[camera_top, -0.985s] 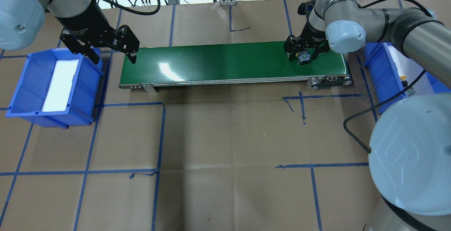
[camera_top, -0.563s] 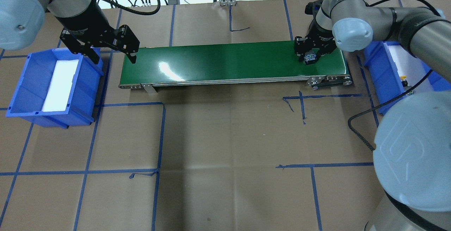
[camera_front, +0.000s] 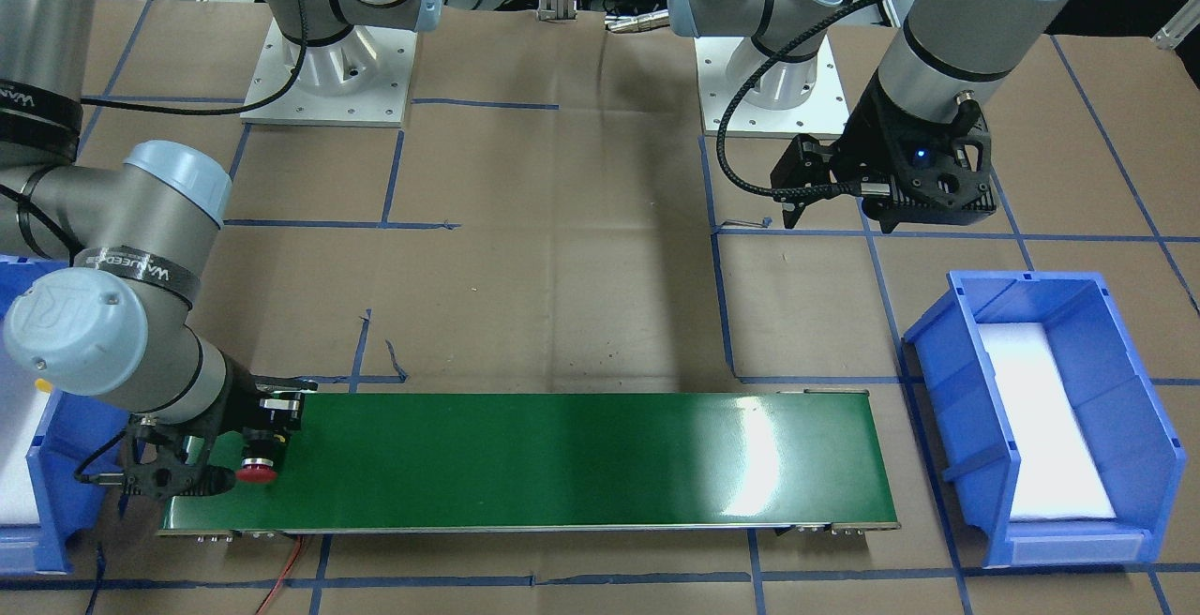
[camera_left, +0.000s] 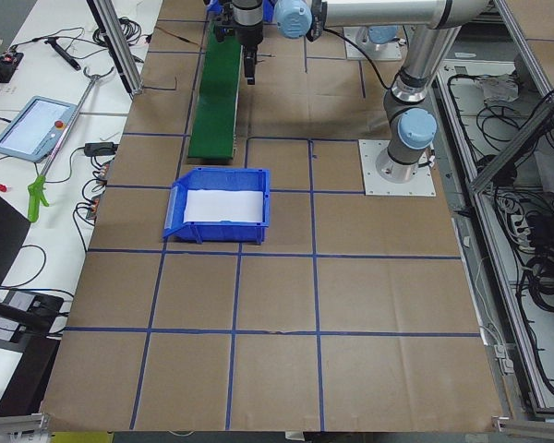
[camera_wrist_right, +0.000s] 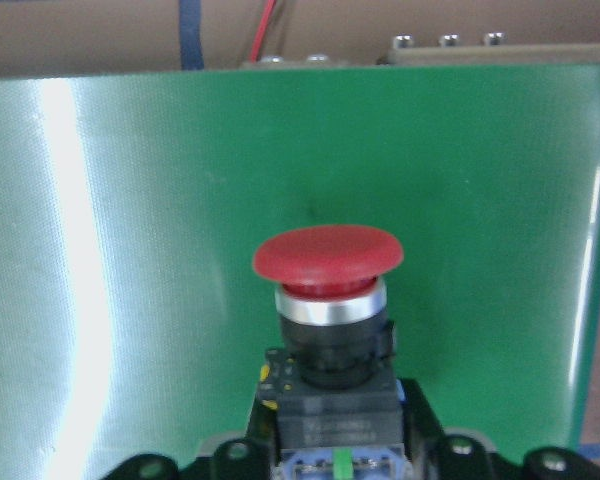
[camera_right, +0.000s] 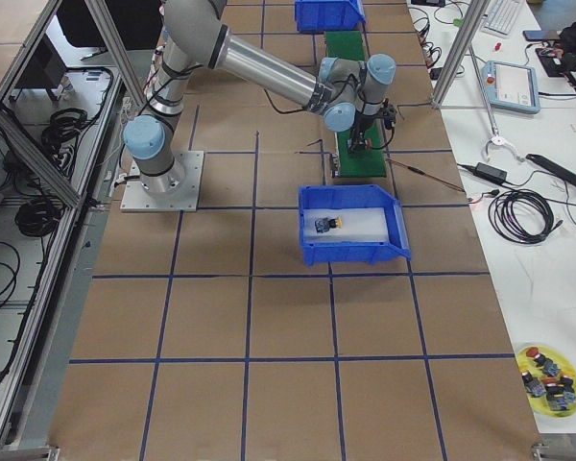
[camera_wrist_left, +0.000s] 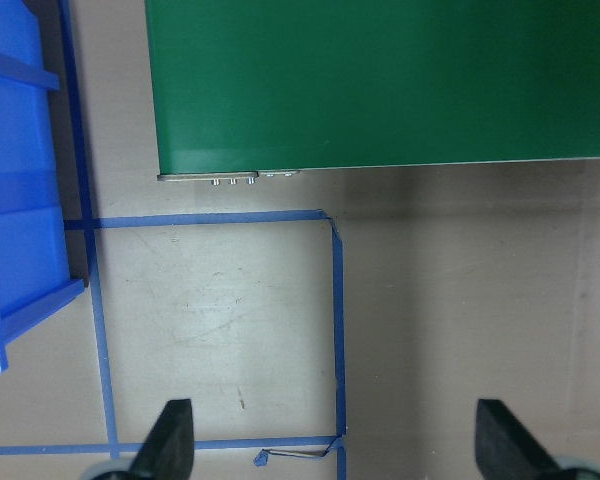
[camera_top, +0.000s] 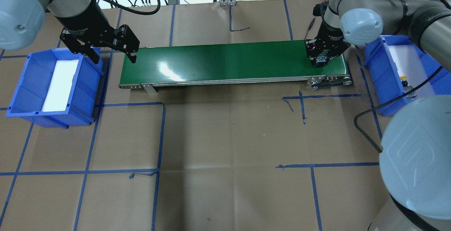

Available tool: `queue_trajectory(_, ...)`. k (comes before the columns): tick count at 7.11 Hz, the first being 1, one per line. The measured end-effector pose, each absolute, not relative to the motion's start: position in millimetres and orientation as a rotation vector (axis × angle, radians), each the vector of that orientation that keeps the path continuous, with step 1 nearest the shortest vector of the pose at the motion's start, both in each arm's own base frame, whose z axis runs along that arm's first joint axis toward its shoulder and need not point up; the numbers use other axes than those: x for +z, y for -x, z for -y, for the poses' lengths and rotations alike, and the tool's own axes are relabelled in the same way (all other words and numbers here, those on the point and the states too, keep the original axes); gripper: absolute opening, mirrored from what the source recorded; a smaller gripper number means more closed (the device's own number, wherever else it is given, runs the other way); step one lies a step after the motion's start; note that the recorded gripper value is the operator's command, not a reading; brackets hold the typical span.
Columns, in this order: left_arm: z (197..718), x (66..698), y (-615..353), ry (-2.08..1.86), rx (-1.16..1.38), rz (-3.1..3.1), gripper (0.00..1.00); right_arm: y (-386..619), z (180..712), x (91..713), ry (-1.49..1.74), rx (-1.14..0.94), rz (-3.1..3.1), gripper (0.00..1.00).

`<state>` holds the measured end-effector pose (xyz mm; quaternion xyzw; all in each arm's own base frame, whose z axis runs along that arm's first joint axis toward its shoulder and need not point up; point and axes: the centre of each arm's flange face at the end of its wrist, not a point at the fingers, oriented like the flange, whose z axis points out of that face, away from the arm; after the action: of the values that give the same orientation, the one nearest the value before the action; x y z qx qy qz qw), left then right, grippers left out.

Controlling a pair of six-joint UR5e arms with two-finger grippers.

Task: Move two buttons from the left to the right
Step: 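Carry the red button into the blue bin and lower it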

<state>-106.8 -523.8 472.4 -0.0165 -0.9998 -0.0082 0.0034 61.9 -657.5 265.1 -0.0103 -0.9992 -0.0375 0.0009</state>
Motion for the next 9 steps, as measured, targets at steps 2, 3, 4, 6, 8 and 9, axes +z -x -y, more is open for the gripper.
queue_trajectory(2,524,473,107,0.051,-0.024,3.134,1.0,-26,659,295,0.08,-0.047,3.125,0.04)
queue_trajectory(3,524,473,107,0.05,-0.023,3.134,1.0,3,664,322,0.08,0.006,3.12,0.04)
queue_trajectory(4,524,473,107,0.05,-0.023,3.135,1.0,31,668,349,0.047,0.039,3.116,0.04)
queue_trajectory(6,524,473,107,0.049,-0.024,3.135,1.0,99,667,371,-0.048,0.051,3.109,0.04)
queue_trajectory(8,524,473,107,0.048,-0.024,3.135,1.0,172,660,356,-0.07,0.022,3.118,0.04)
queue_trajectory(9,524,473,107,0.048,-0.023,3.135,1.0,194,658,343,-0.077,-0.002,3.126,0.04)
